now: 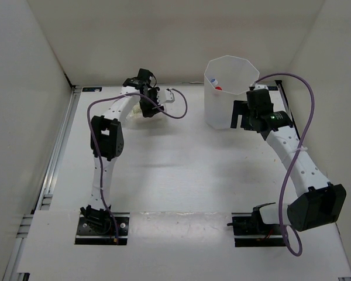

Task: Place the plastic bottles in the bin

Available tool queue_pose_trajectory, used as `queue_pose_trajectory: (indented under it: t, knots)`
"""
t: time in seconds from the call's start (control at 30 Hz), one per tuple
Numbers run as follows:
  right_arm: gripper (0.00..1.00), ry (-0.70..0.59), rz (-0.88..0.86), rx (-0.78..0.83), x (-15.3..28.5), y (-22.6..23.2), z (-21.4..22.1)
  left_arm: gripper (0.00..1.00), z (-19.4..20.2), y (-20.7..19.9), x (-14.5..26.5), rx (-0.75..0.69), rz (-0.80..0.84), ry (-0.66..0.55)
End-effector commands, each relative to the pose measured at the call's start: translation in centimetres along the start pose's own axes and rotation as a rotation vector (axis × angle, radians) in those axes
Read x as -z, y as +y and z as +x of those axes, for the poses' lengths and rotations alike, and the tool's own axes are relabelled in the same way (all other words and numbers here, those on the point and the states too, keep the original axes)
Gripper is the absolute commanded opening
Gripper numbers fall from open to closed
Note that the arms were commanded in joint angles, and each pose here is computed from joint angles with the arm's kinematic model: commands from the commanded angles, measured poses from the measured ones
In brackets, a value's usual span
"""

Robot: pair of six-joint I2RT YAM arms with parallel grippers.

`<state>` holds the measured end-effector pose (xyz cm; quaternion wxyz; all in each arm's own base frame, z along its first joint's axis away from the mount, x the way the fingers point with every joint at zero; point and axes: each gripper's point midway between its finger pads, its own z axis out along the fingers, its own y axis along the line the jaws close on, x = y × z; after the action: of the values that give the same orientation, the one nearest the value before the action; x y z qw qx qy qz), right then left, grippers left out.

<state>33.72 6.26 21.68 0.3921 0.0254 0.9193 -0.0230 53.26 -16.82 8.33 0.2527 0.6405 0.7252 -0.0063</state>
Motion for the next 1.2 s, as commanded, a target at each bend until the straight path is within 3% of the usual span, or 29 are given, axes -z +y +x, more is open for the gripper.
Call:
queue_pose_trajectory:
  t: [0.0, 0.03, 0.1, 0.23, 0.37, 0.43, 0.6, 0.67, 0.7, 0.83, 1.0, 1.17]
  knots:
    - [0.98, 0.011, 0.017, -0.029, 0.2, -0.1, 0.5, 0.11, -4.2, 0.8, 6.3, 0.205, -0.058, -0.189]
    - [0.98, 0.011, 0.017, -0.049, 0.2, 0.0, 0.5, 0.11, -5.2, -0.2, 7.0, 0.219, -0.021, -0.242]
    - [0.98, 0.01, 0.017, -0.05, 0.4, -0.1, 0.8, 0.11, -4.8, -2.0, 7.6, 0.277, 0.014, -0.238]
    - [0.98, -0.027, 0.009, -0.063, 1.5, -0.1, 0.2, 0.11, -7.7, -1.1, 12.1, 0.441, 0.004, -0.355]
    - [0.98, -0.072, 0.054, -0.13, 2.7, -1.4, 0.4, 0.11, -12.0, 4.5, 22.6, 0.611, -0.231, -0.591]
    - [0.98, -0.086, 0.079, -0.158, 3.2, -2.1, 1.1, 0.11, -14.9, 7.3, 30.4, 0.581, -0.418, -0.784]
    - [0.98, -0.12, 0.115, -0.248, 4.1, -3.1, 1.9, 0.11, -25.3, 7.4, 43.1, 0.51, -0.632, -1.191]
    - [0.98, -0.116, 0.116, -0.247, 4.1, -3.3, 2.6, 0.11, -28.2, 7.8, 43.3, 0.512, -0.646, -1.28]
    - [0.98, -0.124, 0.113, -0.26, 4.5, -3.4, 2.6, 0.11, -30.9, 6.9, 45.1, 0.472, -0.652, -1.392]
    - [0.98, -0.137, 0.128, -0.284, 5.4, -4.0, 3.0, 0.11, -35.7, 5.4, 44.8, 0.448, -0.721, -1.583]
    - [0.98, -0.206, 0.198, -0.323, 7.5, -6.2, 3.0, 0.11, -40.1, 3.0, 40.2, 0.41, -0.64, -1.596]
    - [0.98, -0.244, 0.302, -0.351, 9.2, -8.7, 3.6, 0.11, -41.0, 2.1, 33.6, 0.404, -0.565, -1.496]
